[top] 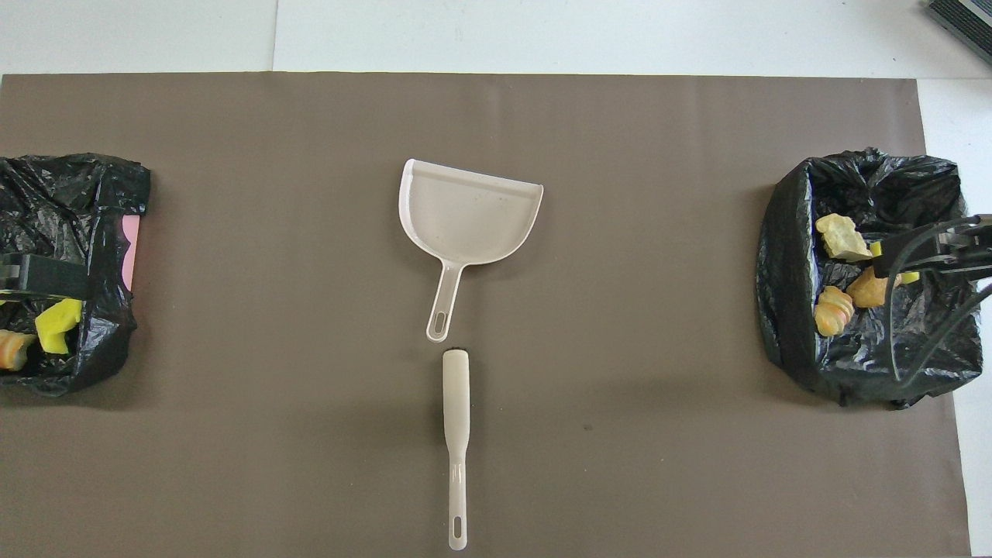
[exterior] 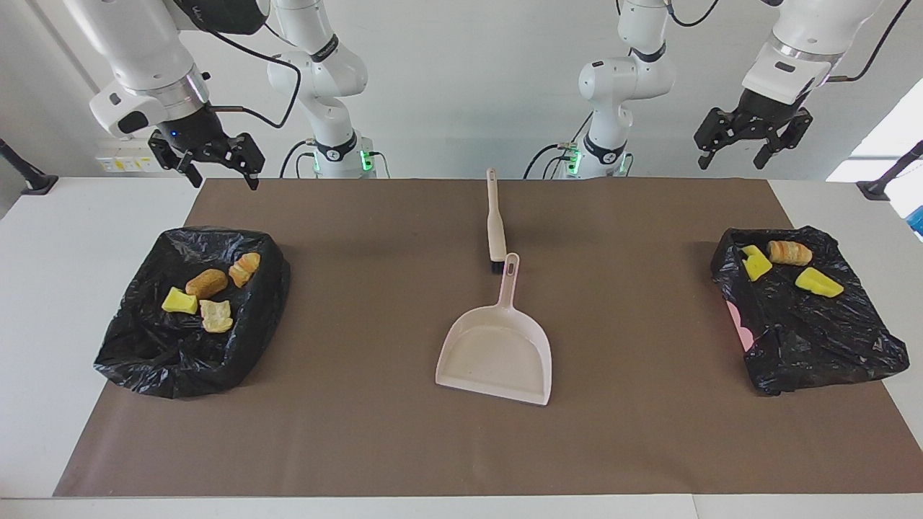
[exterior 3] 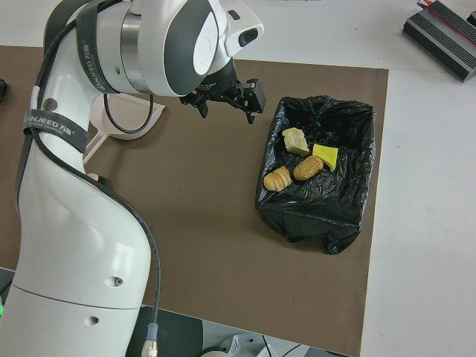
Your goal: Sweep and dump trash in bin
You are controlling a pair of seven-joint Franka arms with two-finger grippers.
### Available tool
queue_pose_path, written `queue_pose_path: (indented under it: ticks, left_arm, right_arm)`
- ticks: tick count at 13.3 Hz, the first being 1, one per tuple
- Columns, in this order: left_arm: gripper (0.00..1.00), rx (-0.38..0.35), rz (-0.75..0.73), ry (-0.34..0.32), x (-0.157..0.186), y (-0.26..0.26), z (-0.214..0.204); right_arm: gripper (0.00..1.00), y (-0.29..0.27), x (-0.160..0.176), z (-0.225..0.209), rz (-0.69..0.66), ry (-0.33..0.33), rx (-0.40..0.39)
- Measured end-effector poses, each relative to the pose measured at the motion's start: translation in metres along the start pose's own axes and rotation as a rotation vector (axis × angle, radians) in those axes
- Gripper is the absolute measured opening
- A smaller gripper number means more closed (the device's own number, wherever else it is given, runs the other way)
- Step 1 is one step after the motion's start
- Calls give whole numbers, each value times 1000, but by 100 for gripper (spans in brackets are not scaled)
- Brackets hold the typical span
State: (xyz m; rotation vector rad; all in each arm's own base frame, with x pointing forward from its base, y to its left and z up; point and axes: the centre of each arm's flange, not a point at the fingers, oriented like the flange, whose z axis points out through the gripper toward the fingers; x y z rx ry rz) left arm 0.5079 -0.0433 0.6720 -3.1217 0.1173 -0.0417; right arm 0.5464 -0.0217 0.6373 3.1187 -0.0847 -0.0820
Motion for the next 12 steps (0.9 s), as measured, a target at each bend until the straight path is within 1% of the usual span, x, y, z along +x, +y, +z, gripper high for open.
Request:
queue_pose_path:
  ticks: [12]
  left_arm:
    - [100, -3, -16, -2, 0, 0, 0]
  right_arm:
    - [100, 0, 0, 0, 0, 0, 0]
